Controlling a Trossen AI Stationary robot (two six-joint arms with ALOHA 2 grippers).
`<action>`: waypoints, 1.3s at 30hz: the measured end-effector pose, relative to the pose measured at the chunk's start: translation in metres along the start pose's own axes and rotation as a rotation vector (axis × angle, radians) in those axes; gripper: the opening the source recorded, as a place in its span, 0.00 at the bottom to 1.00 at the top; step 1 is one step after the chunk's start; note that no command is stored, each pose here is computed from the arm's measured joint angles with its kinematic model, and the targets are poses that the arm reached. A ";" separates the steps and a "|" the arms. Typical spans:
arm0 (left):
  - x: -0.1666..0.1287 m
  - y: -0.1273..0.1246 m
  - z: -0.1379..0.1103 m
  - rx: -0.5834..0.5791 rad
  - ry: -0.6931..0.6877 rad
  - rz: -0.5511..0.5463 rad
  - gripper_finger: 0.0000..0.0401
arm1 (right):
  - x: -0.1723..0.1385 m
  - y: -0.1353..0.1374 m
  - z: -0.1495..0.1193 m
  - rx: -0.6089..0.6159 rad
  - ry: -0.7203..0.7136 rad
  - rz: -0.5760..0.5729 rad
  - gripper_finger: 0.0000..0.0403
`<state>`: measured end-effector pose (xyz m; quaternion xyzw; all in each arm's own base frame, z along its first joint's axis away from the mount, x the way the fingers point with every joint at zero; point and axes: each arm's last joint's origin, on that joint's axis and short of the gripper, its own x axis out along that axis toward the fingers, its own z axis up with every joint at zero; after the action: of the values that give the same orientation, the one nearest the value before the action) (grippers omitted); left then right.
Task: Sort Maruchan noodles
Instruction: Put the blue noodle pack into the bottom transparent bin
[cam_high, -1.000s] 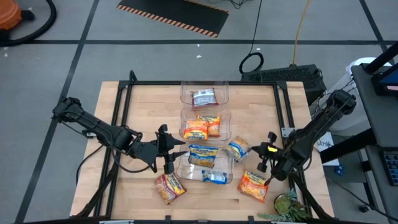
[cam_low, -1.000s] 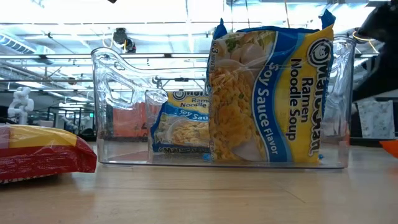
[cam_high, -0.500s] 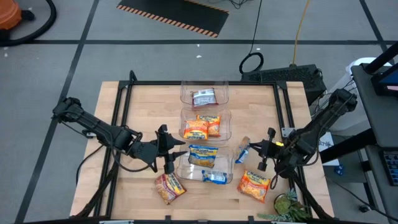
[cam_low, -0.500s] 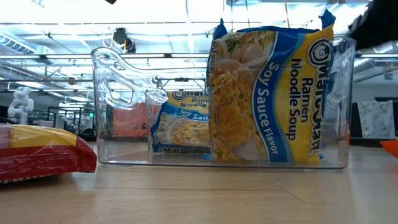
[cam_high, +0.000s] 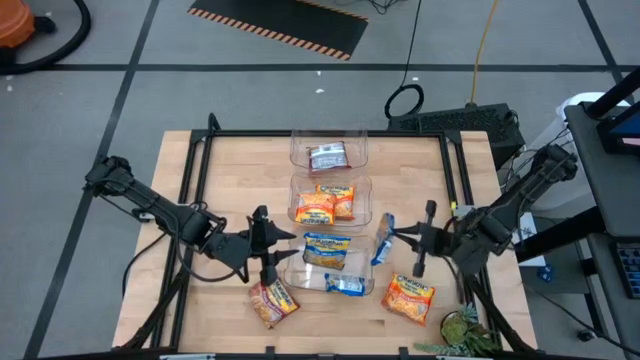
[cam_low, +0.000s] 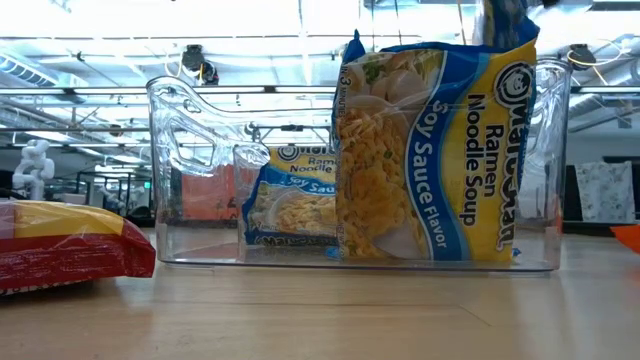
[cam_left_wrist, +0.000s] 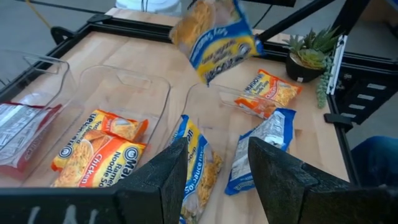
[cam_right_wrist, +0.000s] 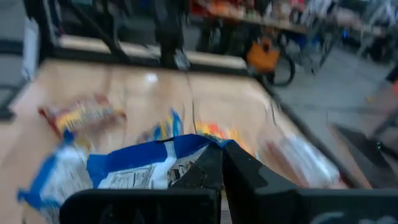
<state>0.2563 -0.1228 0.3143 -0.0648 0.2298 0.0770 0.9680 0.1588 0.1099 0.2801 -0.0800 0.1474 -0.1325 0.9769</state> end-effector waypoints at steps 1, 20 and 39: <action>0.000 0.000 0.000 0.000 0.000 0.000 0.44 | 0.000 0.001 0.005 -0.003 -0.033 0.004 0.00; 0.000 0.000 0.000 -0.004 -0.003 0.000 0.44 | 0.054 0.002 0.038 0.000 -0.300 0.242 0.00; 0.000 0.000 0.000 -0.002 -0.004 0.000 0.44 | 0.126 -0.014 0.011 -0.012 -0.235 0.731 0.00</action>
<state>0.2566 -0.1227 0.3147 -0.0657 0.2279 0.0772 0.9684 0.2752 0.0622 0.2598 -0.0423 0.0542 0.2353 0.9695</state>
